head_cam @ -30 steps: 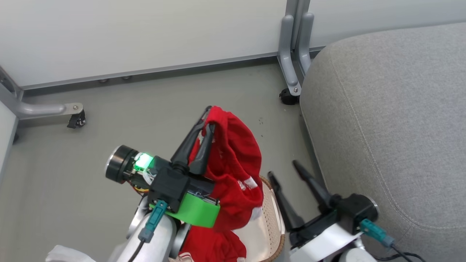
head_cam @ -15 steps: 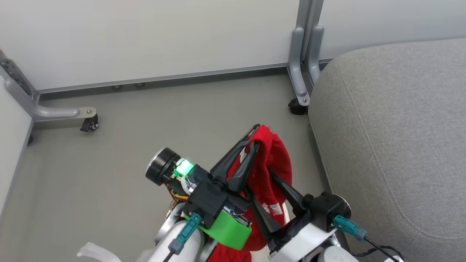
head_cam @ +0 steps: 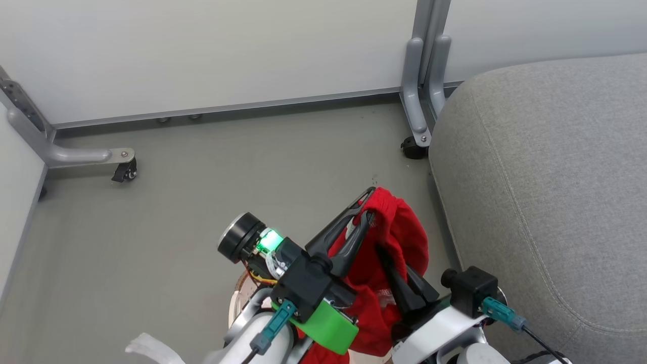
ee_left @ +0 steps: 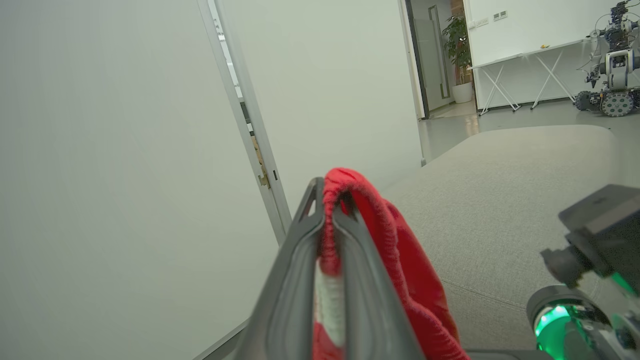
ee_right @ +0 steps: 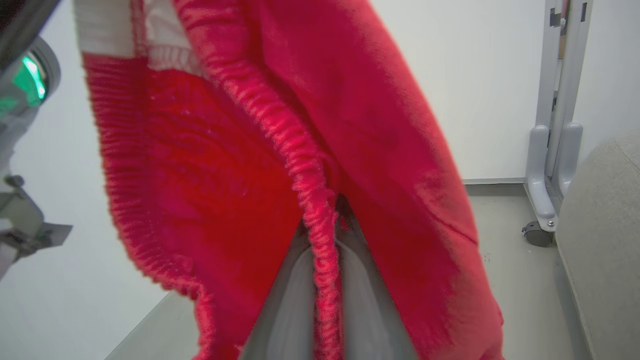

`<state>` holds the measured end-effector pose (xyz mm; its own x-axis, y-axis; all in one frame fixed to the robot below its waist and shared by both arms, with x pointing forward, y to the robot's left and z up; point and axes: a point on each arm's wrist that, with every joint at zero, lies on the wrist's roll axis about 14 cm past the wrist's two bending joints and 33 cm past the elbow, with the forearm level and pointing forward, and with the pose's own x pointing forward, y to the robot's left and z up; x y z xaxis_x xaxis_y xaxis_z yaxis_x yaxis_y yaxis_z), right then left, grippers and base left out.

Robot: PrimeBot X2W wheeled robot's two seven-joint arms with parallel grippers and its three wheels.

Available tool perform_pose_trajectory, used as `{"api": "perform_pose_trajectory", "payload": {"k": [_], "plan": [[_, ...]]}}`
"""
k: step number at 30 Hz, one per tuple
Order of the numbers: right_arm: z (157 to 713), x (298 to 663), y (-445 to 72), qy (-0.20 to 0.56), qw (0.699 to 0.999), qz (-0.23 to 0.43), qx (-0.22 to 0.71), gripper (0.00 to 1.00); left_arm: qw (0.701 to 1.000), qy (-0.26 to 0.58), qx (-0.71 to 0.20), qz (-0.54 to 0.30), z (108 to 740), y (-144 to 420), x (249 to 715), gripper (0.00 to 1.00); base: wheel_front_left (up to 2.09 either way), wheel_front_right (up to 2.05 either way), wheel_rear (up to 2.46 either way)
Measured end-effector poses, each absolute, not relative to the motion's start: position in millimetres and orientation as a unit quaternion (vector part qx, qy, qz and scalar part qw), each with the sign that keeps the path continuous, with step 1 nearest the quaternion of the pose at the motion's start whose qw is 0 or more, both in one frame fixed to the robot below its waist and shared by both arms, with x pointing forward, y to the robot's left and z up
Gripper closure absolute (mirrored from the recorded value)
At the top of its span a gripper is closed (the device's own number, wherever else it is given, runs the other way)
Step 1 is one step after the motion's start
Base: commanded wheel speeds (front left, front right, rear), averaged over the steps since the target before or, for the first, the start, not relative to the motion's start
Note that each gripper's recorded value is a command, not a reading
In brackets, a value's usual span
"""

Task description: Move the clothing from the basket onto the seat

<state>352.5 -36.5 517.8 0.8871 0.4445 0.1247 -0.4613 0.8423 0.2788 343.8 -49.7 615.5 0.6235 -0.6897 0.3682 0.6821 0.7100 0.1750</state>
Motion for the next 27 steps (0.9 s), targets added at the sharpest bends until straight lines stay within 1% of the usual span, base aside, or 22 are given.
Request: {"api": "perform_pose_trajectory", "payload": {"k": [4,6,7,8,9,10,11,16,20,27], "plan": [[515.7,352.4,-36.4,-0.023,0.959,0.235,0.157,1.0,0.906,-0.191,0.016,-0.376,603.8,-46.5,348.5,1.0,0.0,0.0,0.0],[515.4,352.7,-37.1,-0.023,0.959,0.234,0.158,1.0,0.909,-0.183,0.017,-0.374,598.4,-44.5,350.1,0.92,0.0,0.0,0.0],[515.8,353.4,-38.5,-0.023,0.959,0.231,0.161,1.0,0.911,-0.175,0.016,-0.372,593.5,-42.8,350.4,0.82,0.0,0.0,0.0],[516.1,353.8,-39.6,-0.024,0.96,0.229,0.162,1.0,0.913,-0.169,0.016,-0.371,589.5,-41.4,350.3,0.8,0.0,0.0,0.0],[517.0,355.0,-42.6,-0.025,0.96,0.224,0.166,1.0,0.914,-0.156,0.021,-0.374,580.4,-39.8,349.7,0.71,0.0,0.0,0.0],[517.5,355.2,-43.3,-0.026,0.96,0.223,0.166,1.0,0.914,-0.151,0.024,-0.375,577.1,-39.0,349.7,0.6,0.0,0.0,0.0],[517.6,355.6,-44.7,-0.027,0.961,0.221,0.166,1.0,0.914,-0.147,0.025,-0.376,574.4,-38.1,349.3,0.0,0.0,0.0,0.0],[516.8,356.6,-49.4,-0.027,0.962,0.213,0.166,1.0,0.913,-0.128,0.013,-0.388,564.6,-37.6,344.5,0.0,0.0,0.0,0.0],[516.9,357.6,-51.9,-0.027,0.963,0.209,0.168,1.0,0.904,-0.114,0.013,-0.412,556.0,-43.2,334.9,0.0,0.0,0.0,0.0],[515.8,362.3,-65.2,-0.028,0.966,0.188,0.176,1.0,0.898,-0.117,0.01,-0.425,558.7,-46.2,333.0,0.0,0.0,0.0,0.0]]}}
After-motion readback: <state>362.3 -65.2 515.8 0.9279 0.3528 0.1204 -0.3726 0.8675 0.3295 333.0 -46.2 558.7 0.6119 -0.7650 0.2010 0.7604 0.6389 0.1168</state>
